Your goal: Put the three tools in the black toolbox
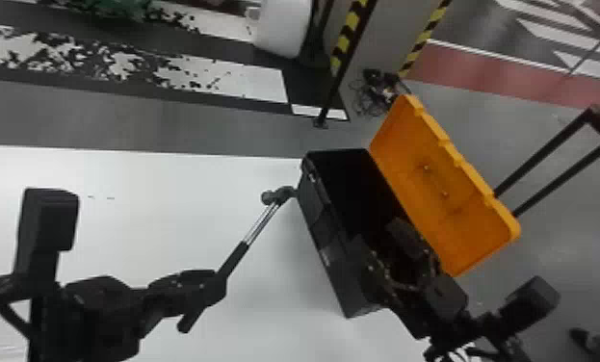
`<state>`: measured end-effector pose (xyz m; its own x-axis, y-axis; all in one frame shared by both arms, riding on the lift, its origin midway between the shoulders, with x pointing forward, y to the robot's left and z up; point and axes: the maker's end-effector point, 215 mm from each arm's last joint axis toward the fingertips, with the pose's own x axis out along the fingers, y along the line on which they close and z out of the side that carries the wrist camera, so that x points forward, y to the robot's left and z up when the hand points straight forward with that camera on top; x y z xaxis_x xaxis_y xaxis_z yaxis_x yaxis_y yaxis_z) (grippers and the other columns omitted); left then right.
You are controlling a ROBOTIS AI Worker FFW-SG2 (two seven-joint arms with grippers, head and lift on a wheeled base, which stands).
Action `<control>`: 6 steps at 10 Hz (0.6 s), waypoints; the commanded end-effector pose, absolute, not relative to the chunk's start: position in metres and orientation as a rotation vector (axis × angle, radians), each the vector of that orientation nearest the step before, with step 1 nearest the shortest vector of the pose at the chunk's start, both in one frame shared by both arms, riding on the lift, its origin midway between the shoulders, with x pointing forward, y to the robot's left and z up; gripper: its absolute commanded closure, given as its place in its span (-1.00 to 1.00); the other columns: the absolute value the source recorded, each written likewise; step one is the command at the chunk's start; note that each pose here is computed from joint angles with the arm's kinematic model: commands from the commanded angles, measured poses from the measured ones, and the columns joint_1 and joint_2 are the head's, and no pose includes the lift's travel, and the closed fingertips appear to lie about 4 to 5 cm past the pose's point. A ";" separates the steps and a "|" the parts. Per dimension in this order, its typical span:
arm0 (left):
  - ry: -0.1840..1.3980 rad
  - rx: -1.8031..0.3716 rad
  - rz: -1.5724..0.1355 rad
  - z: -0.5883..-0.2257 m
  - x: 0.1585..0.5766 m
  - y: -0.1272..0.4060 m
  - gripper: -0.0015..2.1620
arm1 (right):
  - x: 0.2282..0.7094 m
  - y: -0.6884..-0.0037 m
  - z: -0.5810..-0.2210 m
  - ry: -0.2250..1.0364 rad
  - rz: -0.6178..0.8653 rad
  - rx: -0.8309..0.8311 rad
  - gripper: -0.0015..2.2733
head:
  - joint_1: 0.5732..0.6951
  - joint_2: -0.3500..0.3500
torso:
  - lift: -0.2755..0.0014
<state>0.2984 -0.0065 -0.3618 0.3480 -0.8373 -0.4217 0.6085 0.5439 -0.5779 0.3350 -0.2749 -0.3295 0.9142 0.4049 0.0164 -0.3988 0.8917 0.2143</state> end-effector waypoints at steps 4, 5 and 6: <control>0.668 -0.326 -0.957 -0.341 0.283 -0.007 0.61 | 0.354 -0.275 -0.384 0.266 0.455 0.288 -0.91 | 1.00 -1.00 | 0.59; 0.657 -0.310 -0.947 -0.342 0.287 -0.003 0.61 | 0.360 -0.283 -0.391 0.316 0.447 0.311 -0.91 | 1.00 -1.00 | 0.59; 0.666 -0.294 -0.948 -0.345 0.286 0.000 0.61 | 0.363 -0.287 -0.400 0.379 0.453 0.325 -0.91 | 1.00 -1.00 | 0.59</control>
